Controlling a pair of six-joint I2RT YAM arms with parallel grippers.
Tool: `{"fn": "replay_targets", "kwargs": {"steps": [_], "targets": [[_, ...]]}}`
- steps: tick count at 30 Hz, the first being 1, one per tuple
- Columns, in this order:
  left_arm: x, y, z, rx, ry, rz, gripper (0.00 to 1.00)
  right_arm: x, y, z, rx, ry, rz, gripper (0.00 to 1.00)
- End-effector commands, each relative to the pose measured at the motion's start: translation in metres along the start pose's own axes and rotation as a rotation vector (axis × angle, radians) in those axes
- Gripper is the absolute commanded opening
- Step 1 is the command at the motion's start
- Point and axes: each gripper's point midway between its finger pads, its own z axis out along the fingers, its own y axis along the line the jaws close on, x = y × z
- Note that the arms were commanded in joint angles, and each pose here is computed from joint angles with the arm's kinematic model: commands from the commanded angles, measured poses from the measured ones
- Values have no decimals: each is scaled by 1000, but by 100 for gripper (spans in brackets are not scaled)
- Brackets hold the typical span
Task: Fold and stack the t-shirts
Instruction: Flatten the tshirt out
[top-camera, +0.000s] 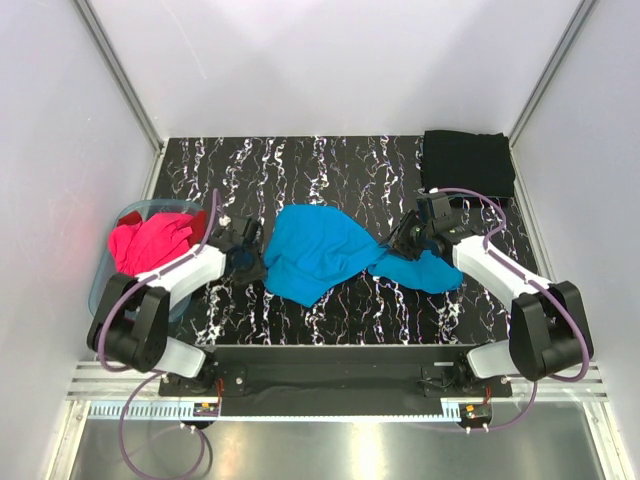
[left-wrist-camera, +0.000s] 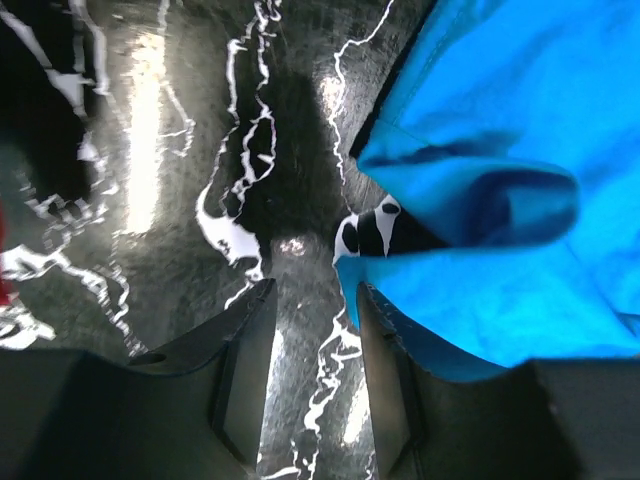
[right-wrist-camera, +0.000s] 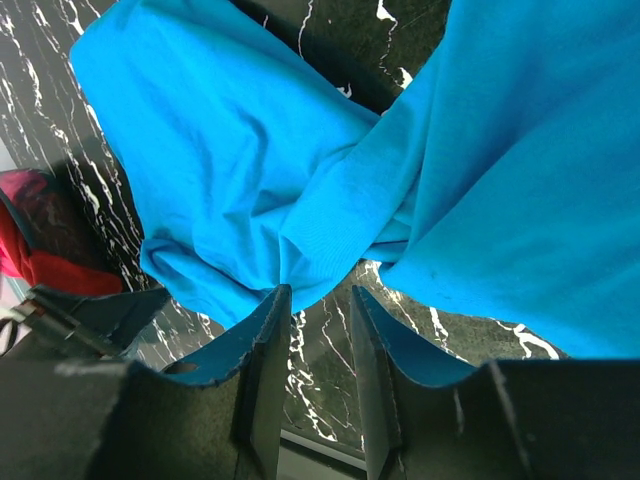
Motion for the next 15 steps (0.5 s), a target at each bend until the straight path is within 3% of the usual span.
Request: {"fn": "replay_targets", "kwargs": {"steps": [1,15], "targets": [[-7,-17,7,63,3,9,42,-4,12,-9,-51,-35,-19,38],[6,-15,24,27,65,24,32,-8,18,-12,-67,-48,-33,38]]}}
